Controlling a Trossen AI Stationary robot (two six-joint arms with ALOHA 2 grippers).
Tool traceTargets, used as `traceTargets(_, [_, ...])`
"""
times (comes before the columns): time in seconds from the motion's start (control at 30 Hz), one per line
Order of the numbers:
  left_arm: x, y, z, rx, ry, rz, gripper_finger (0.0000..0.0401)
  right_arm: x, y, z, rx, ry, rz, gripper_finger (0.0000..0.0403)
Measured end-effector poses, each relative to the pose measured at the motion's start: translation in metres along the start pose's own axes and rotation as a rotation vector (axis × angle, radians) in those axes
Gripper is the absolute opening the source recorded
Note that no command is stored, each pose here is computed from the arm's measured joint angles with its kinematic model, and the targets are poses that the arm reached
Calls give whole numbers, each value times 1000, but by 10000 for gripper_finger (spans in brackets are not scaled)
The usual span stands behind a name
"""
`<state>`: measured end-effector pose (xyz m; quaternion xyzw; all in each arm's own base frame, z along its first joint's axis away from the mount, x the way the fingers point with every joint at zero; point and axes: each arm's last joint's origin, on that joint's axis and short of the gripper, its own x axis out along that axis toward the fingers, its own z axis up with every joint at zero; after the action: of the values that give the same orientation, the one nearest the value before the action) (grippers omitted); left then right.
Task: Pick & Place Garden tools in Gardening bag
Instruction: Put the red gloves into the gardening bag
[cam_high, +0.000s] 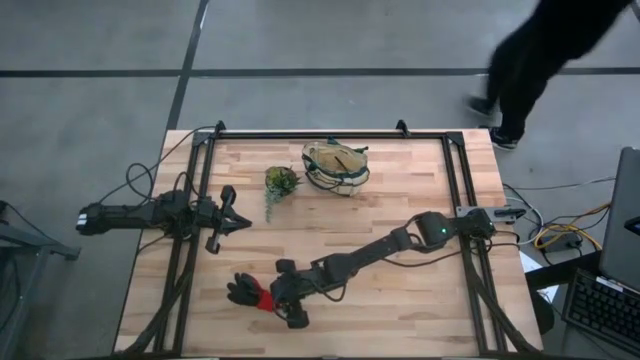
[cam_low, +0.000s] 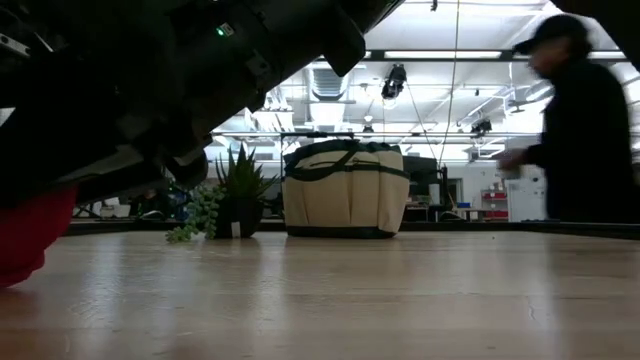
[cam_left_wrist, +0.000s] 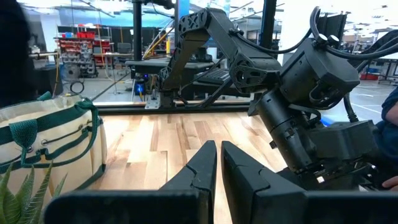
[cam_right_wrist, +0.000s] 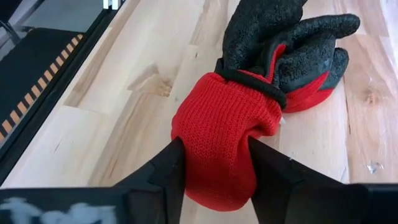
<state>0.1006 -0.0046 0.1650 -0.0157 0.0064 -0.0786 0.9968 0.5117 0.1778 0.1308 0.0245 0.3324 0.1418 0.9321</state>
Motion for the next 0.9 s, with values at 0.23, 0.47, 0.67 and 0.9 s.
traceTargets(0.23, [0, 0, 0, 0, 0, 0, 28, -7, 0, 2, -9, 35, -4, 100])
traceTargets(0.47, [0, 0, 0, 0, 0, 0, 28, -22, 2, 8, -46, 97, -13, 73])
traceTargets(0.67, [0, 0, 0, 0, 0, 0, 28, -27, 2, 10, -56, 118, -16, 65])
traceTargets(0.9, [0, 0, 0, 0, 0, 0, 28, -37, 1, 11, -81, 164, -90, 64])
